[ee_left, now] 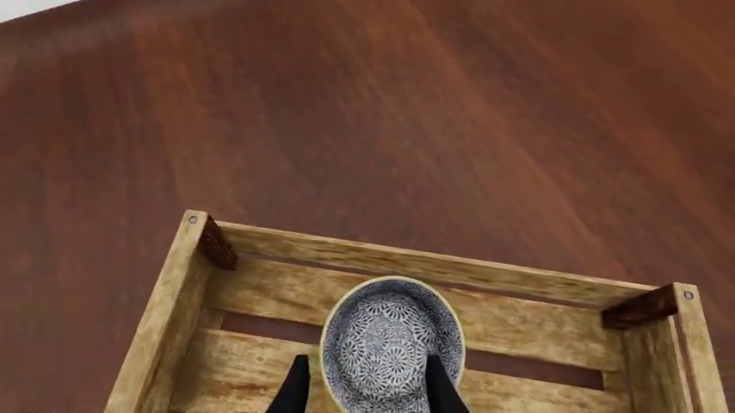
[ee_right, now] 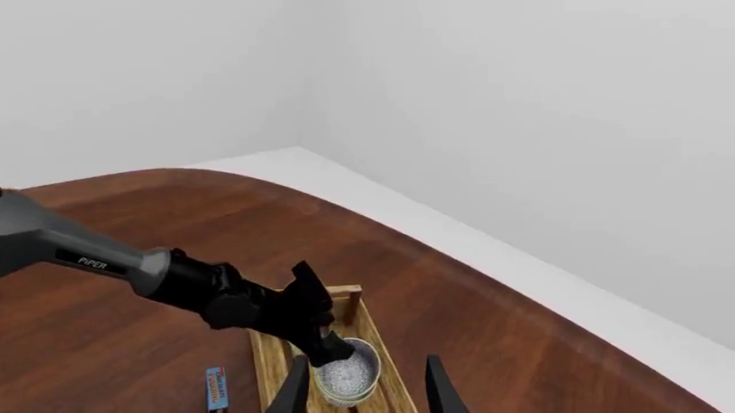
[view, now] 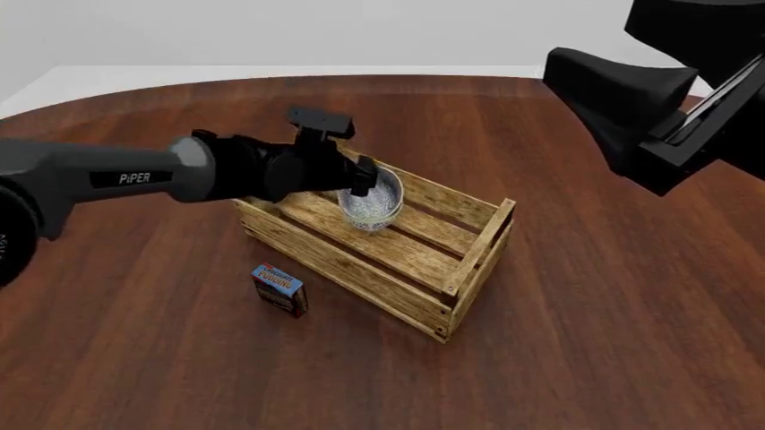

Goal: Stack the right bowl on the left bowl and place them in the tray.

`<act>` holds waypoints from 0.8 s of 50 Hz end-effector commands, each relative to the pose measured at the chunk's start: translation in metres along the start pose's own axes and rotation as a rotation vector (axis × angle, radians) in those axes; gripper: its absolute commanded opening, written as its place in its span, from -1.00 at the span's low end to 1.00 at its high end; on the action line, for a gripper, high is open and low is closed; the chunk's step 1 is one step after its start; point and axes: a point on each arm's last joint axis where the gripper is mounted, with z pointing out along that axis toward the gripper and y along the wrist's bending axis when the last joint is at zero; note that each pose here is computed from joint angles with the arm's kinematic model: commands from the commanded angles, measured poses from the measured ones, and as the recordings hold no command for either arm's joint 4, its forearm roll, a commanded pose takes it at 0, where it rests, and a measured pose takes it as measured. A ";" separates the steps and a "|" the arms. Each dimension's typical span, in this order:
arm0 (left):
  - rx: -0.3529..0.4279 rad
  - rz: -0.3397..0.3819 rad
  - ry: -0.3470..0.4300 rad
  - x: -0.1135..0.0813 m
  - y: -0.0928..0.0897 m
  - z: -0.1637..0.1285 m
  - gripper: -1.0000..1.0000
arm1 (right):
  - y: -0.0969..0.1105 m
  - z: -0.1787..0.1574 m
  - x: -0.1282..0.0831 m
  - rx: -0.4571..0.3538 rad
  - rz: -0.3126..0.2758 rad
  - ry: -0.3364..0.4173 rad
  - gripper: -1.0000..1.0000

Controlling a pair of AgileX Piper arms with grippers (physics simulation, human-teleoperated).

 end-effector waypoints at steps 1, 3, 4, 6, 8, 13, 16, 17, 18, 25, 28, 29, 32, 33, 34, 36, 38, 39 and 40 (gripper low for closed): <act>0.016 0.038 -0.039 -0.013 -0.008 -0.036 1.00 | 0.000 0.000 0.000 -0.002 0.001 0.000 1.00; 0.019 0.040 -0.056 -0.014 -0.009 -0.046 1.00 | 0.000 0.000 0.000 0.000 0.000 0.001 1.00; 0.019 0.040 -0.056 -0.014 -0.009 -0.046 1.00 | 0.000 0.000 0.000 0.000 0.000 0.001 1.00; 0.017 0.045 -0.077 -0.016 -0.008 -0.058 1.00 | 0.000 0.000 0.000 0.000 -0.001 0.001 1.00; 0.018 0.045 -0.089 -0.016 -0.008 -0.065 1.00 | 0.000 0.000 0.000 0.000 -0.002 0.001 1.00; 0.012 0.052 -0.125 -0.014 -0.005 -0.089 1.00 | 0.000 0.001 0.001 0.000 -0.008 0.006 1.00; 0.013 0.051 -0.137 -0.012 -0.005 -0.096 1.00 | 0.000 0.001 0.002 0.002 -0.011 0.010 1.00; 0.011 0.052 -0.144 -0.012 -0.004 -0.100 1.00 | 0.000 0.002 0.003 0.002 -0.012 0.011 1.00; 0.007 0.052 -0.157 -0.011 -0.002 -0.106 1.00 | 0.000 0.002 0.004 0.002 -0.014 0.015 1.00; 0.007 0.059 -0.220 -0.005 -0.001 -0.140 1.00 | -0.001 0.005 0.011 0.012 -0.028 0.040 1.00; 0.015 0.063 -0.247 -0.002 -0.004 -0.154 1.00 | -0.003 0.003 0.013 0.024 -0.031 0.042 1.00; 0.018 0.069 -0.267 0.000 -0.005 -0.164 1.00 | -0.004 0.004 0.015 0.031 -0.033 0.050 1.00; 0.031 0.096 -0.294 0.011 -0.009 -0.173 1.00 | -0.004 0.005 0.018 0.038 -0.037 0.058 1.00; 0.037 0.102 -0.305 0.013 -0.011 -0.178 1.00 | -0.005 0.005 0.019 0.043 -0.041 0.062 1.00; 0.043 0.114 -0.318 0.015 -0.013 -0.185 1.00 | -0.005 0.004 0.019 0.046 -0.042 0.060 1.00; 0.049 0.118 -0.344 0.017 -0.014 -0.196 1.00 | -0.007 0.003 0.020 0.053 -0.051 0.060 1.00; 0.050 0.130 -0.365 0.019 -0.014 -0.205 1.00 | -0.008 0.004 0.023 0.060 -0.059 0.071 1.00; 0.048 0.141 -0.371 0.021 -0.014 -0.208 1.00 | -0.008 0.005 0.024 0.062 -0.063 0.076 1.00; 0.051 0.144 -0.378 0.022 -0.015 -0.211 1.00 | -0.009 0.005 0.025 0.066 -0.064 0.078 1.00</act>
